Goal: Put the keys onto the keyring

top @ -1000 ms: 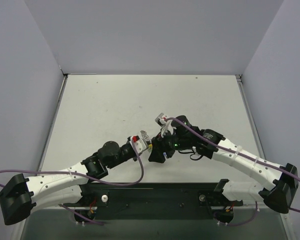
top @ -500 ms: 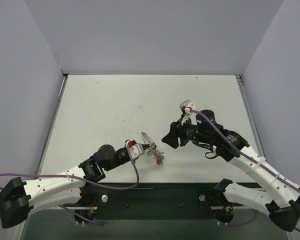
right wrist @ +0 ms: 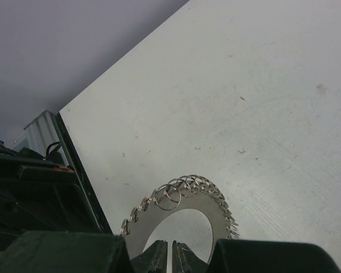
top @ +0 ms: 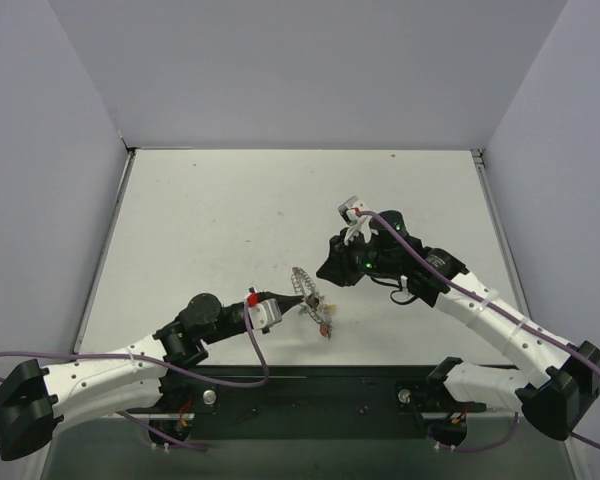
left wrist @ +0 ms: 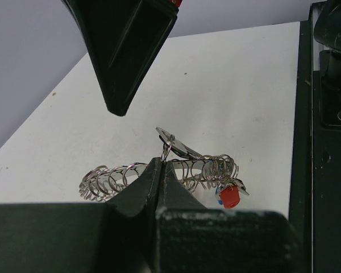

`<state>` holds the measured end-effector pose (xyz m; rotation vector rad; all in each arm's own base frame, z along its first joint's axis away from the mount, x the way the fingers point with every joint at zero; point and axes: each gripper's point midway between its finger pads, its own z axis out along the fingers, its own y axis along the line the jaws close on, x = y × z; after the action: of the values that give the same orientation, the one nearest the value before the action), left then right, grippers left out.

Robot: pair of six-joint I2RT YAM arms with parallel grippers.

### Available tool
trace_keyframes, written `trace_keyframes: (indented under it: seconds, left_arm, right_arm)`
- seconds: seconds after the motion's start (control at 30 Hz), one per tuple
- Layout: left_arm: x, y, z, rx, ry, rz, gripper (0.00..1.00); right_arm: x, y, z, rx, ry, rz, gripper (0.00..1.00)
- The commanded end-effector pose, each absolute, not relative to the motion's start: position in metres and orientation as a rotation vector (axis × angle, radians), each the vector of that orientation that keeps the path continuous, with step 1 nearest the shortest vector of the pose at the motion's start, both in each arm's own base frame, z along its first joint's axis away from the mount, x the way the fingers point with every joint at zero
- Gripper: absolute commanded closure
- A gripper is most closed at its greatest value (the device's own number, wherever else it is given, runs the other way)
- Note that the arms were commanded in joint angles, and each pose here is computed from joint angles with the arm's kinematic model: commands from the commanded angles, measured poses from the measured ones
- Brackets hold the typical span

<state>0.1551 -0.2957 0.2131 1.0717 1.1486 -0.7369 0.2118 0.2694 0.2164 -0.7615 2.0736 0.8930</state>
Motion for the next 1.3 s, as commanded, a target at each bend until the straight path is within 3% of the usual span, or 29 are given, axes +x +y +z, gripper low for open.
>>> trace_keyframes:
  seconds: [0.0, 0.3, 1.0, 1.27]
  left_arm:
    - [0.150, -0.297, 0.260, 1.010, 0.974, -0.756, 1.00]
    - [0.145, -0.297, 0.265, 1.018, 0.941, -0.773, 1.00]
    - [0.143, -0.297, 0.266, 1.016, 0.916, -0.772, 1.00]
    - [0.144, -0.297, 0.266, 1.019, 0.912, -0.766, 1.00]
  right_arm:
    - [0.207, 0.282, 0.223, -0.797, 2.033, 0.992, 0.89]
    - [0.197, 0.283, 0.206, -0.828, 2.077, 1.033, 0.91]
    - [0.145, 0.287, 0.226, -1.000, 1.959, 1.282, 0.83]
    - [0.131, 0.286, 0.224, -1.050, 1.982, 1.256, 0.81]
